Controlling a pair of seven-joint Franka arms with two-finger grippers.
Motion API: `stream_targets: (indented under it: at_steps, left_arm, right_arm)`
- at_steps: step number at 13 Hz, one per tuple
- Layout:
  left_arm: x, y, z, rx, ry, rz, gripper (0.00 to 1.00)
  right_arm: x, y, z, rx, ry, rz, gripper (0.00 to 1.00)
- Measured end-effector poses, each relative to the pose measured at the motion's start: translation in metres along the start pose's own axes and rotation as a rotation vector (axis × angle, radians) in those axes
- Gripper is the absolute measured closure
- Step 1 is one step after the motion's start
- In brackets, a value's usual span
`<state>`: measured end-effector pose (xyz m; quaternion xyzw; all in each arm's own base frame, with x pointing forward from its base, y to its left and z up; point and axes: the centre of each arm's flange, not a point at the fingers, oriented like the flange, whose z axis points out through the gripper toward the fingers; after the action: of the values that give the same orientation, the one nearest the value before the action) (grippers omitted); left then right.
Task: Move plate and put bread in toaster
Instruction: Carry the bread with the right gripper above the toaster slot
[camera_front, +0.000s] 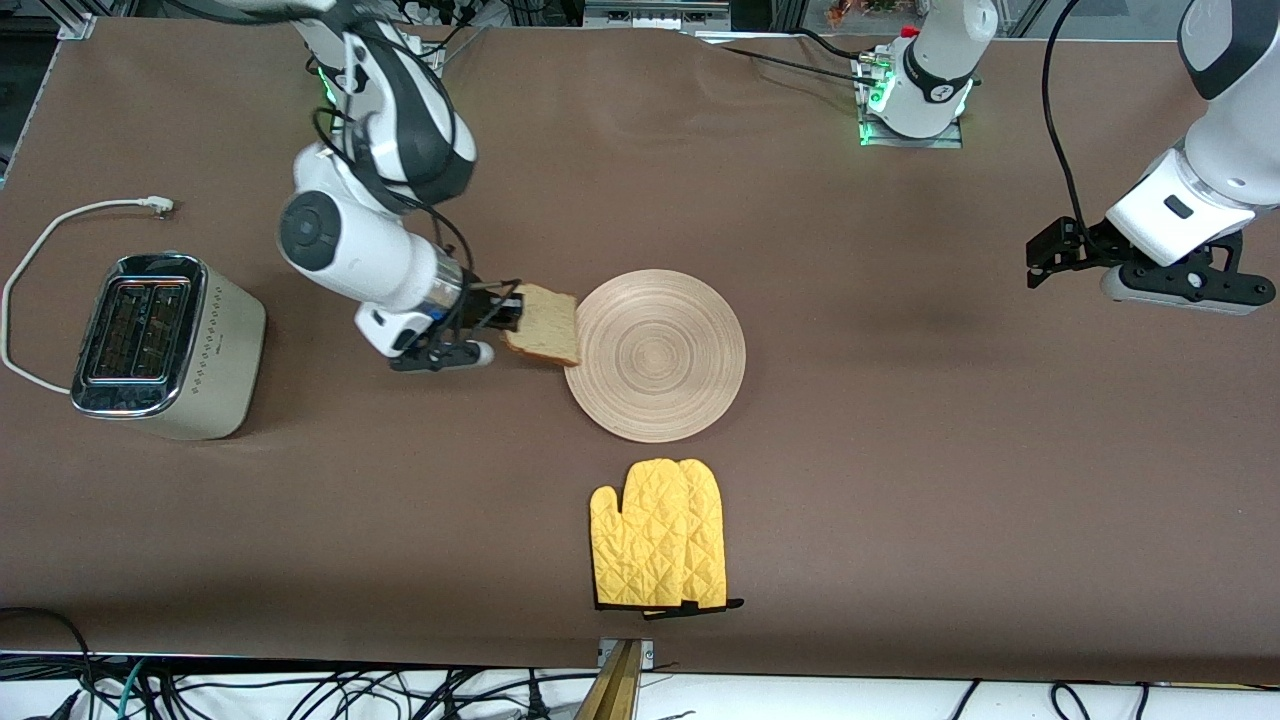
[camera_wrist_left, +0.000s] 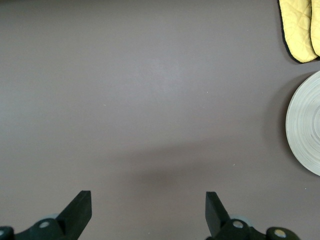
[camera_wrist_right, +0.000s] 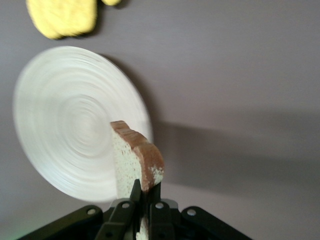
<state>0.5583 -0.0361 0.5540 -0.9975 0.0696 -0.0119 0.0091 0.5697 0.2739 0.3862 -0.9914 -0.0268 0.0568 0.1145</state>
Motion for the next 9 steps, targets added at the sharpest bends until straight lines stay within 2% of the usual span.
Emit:
stream_targets:
  at_steps: [5, 9]
  left_arm:
    - [0.0, 0.0, 0.0, 0.0, 0.0, 0.0, 0.0]
    - [0.0, 0.0, 0.0, 0.0, 0.0, 0.001, 0.0]
  right_arm:
    - [0.012, 0.077, -0.113, -0.32, -0.068, -0.124, 0.92]
    - [0.024, 0.194, -0.155, -0.442, -0.106, -0.214, 0.92]
